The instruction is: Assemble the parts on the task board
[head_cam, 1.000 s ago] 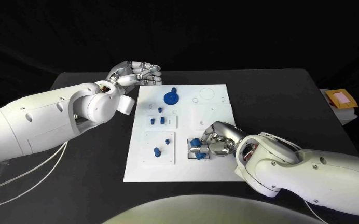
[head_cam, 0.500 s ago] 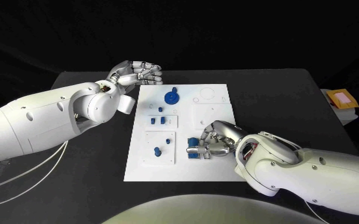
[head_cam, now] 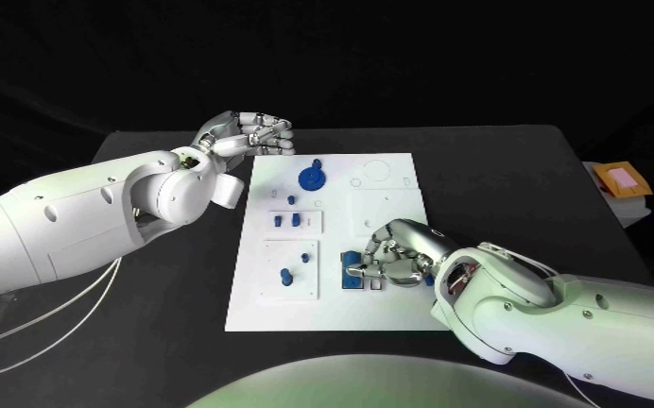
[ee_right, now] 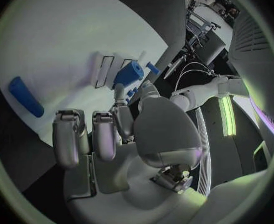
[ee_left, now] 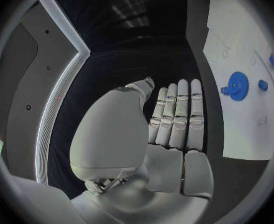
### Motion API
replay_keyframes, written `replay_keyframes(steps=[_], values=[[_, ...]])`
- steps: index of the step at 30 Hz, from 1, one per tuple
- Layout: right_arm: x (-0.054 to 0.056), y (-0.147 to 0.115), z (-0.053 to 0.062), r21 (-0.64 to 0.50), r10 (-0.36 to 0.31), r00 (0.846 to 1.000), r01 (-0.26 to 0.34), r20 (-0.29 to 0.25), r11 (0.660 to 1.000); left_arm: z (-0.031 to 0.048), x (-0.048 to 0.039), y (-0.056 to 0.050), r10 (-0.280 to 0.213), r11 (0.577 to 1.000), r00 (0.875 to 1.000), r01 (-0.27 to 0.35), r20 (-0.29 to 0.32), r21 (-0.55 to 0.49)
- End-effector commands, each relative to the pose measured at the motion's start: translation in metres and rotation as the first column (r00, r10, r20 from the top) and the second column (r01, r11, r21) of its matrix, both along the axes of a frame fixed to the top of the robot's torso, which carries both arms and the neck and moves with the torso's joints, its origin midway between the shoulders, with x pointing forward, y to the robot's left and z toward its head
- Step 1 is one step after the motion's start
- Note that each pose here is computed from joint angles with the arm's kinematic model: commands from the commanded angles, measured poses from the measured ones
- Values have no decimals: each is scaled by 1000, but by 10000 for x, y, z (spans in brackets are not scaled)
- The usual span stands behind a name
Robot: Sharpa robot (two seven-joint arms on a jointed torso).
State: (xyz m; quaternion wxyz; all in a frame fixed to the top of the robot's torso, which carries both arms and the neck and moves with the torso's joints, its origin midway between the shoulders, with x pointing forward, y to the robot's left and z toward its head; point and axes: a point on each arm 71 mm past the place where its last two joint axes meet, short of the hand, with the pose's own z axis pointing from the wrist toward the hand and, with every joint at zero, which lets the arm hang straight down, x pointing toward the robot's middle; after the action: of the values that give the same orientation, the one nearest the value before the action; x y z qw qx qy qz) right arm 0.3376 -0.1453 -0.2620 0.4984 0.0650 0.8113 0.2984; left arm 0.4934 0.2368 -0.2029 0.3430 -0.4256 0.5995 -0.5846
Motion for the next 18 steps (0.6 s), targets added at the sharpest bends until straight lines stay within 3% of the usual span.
replay_keyframes(steps=[1, 18], values=[[-12, 41, 19, -2, 52, 998, -52, 41, 999, 10, -8, -34, -22, 1000, 1000, 22, 1, -13], [6, 86, -52, -110, 119, 992, -115, 29, 987, 10, -13, -25, -22, 1000, 1000, 22, 0, -13]])
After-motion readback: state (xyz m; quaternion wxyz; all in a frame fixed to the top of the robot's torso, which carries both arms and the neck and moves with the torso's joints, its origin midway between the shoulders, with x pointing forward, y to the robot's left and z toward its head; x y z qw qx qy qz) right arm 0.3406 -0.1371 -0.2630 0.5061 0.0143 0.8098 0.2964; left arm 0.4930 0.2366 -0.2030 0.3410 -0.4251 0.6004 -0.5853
